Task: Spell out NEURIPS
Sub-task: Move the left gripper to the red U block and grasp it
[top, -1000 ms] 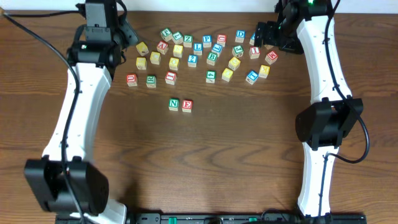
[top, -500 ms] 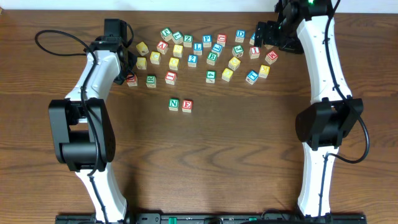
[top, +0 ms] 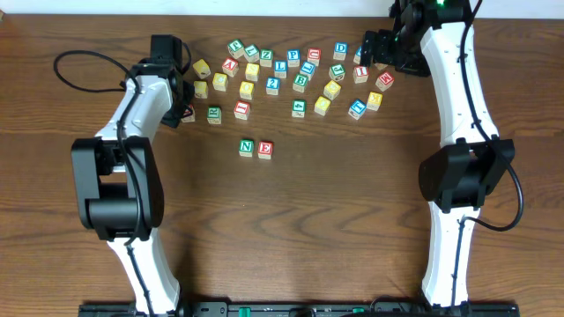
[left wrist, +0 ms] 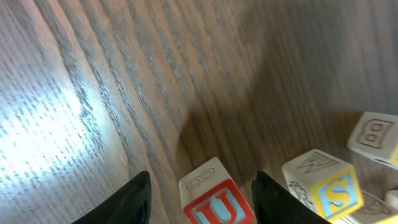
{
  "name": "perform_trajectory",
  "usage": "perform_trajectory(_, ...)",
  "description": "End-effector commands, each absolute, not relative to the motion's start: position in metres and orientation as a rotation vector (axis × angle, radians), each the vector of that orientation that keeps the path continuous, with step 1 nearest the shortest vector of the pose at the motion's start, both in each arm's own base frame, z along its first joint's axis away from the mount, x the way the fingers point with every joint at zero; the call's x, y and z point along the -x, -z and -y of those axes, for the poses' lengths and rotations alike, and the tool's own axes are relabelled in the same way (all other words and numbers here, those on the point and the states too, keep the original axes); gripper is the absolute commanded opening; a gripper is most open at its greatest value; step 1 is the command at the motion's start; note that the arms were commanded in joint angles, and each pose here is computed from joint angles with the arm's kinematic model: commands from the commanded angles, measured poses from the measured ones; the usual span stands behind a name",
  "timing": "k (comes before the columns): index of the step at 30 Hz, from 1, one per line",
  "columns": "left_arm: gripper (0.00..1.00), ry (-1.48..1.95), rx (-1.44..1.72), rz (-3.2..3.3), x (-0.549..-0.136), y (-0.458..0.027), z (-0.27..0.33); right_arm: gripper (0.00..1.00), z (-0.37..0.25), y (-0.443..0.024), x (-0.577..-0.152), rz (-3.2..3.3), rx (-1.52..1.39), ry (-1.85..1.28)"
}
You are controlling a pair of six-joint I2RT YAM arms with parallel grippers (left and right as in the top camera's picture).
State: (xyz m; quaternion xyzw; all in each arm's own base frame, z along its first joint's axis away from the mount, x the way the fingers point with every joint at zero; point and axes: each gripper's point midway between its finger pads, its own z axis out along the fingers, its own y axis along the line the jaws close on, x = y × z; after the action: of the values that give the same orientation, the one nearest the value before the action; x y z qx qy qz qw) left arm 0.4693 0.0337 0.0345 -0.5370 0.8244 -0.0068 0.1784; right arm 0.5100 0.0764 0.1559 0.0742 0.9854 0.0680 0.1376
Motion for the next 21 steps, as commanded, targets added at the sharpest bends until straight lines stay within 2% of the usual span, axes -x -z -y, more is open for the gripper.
perform_trajectory(1, 0.52, 0.022, 1.575, -2.380, -0.4617, -0.0053, -0.0285, 0.99, -0.0828, -0.1684, -0.5109, -2.821, -0.203, -0.212)
perform_trajectory(12, 0.51, 0.062, 1.565, -2.392, -0.4662, 0.0000, -0.0239, 0.99, -0.0828, -0.1684, -0.5109, -2.821, -0.203, -0.212)
perform_trajectory(18, 0.36, 0.078, 1.523, -2.448, -0.4631, 0.0013, -0.0191, 0.99, -0.0828, -0.1684, -0.5109, -2.821, -0.203, -0.212)
perform_trajectory(21, 0.32, 0.064, 1.442, -2.494, -0.4632, 0.0009, -0.0199, 0.99, -0.0826, -0.1684, -0.5109, -2.821, -0.204, -0.212)
